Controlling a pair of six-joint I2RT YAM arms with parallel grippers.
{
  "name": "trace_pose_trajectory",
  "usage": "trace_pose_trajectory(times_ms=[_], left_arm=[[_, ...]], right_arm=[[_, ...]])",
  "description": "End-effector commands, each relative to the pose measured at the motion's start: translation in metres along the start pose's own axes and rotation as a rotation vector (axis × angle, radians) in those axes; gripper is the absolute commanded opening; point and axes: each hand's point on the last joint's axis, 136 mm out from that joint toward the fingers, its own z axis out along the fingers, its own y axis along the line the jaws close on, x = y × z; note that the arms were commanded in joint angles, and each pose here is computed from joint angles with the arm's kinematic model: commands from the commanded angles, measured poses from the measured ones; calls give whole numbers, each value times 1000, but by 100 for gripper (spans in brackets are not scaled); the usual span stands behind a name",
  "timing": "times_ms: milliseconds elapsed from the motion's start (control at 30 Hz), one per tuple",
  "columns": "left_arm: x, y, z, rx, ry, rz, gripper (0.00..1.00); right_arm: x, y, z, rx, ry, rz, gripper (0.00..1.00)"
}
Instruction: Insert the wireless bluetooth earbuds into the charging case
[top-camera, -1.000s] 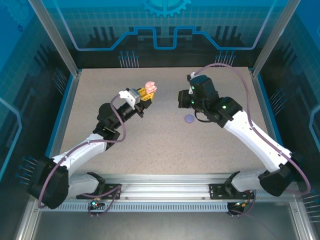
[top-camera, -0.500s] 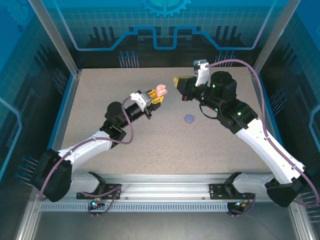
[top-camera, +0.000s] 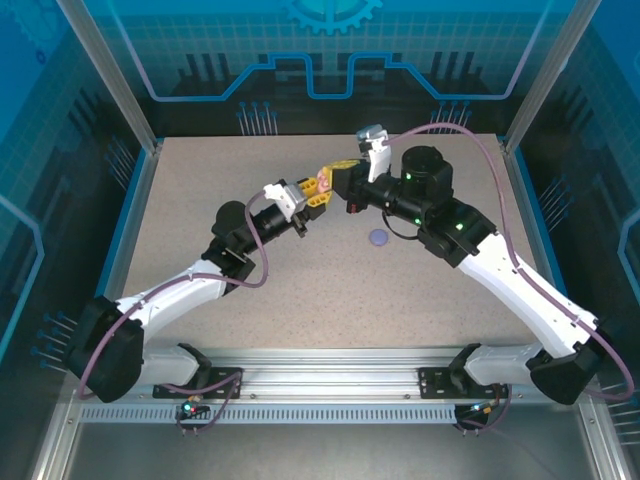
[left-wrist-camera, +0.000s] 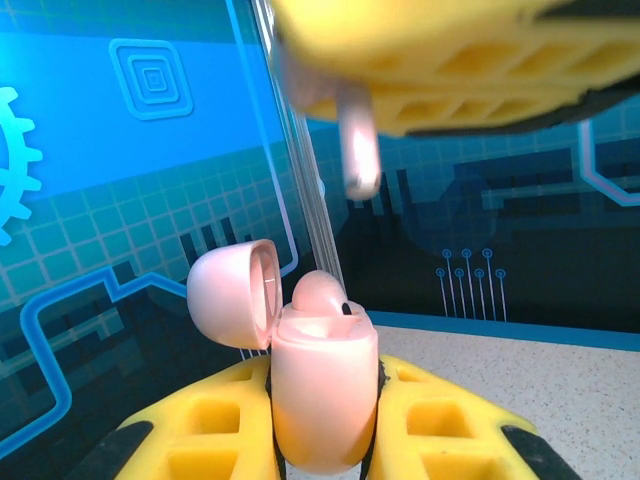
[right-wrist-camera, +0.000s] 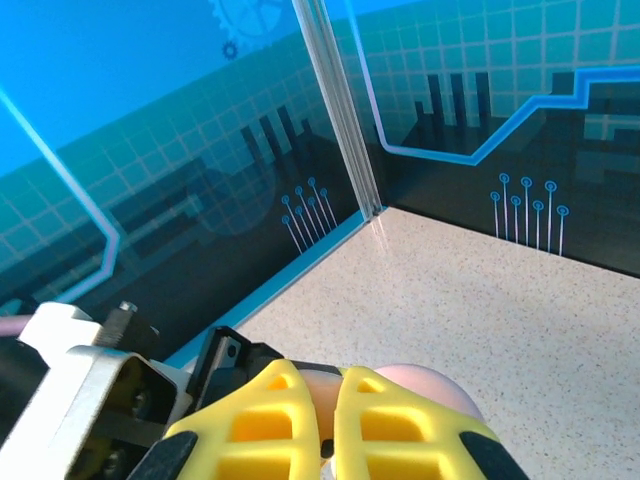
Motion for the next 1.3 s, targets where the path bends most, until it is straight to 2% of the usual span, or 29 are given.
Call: trace_pose_trajectory(times_ms=[0,433,1067,1267], left_arm=[[-15,-1,5,11,-43,30,0],[-15,-2,5,12,-43,22,0],[-22,0,5,5,-51,31,0],[-21,-1,7,11,-48,25,0]], right_arm=[[8,-1,7,16,8,-53,6],[17,-20,9,89,21,-61,6],[35,-31,15,99,74,-59,3],[31,-33,10,106,53,-64,3]])
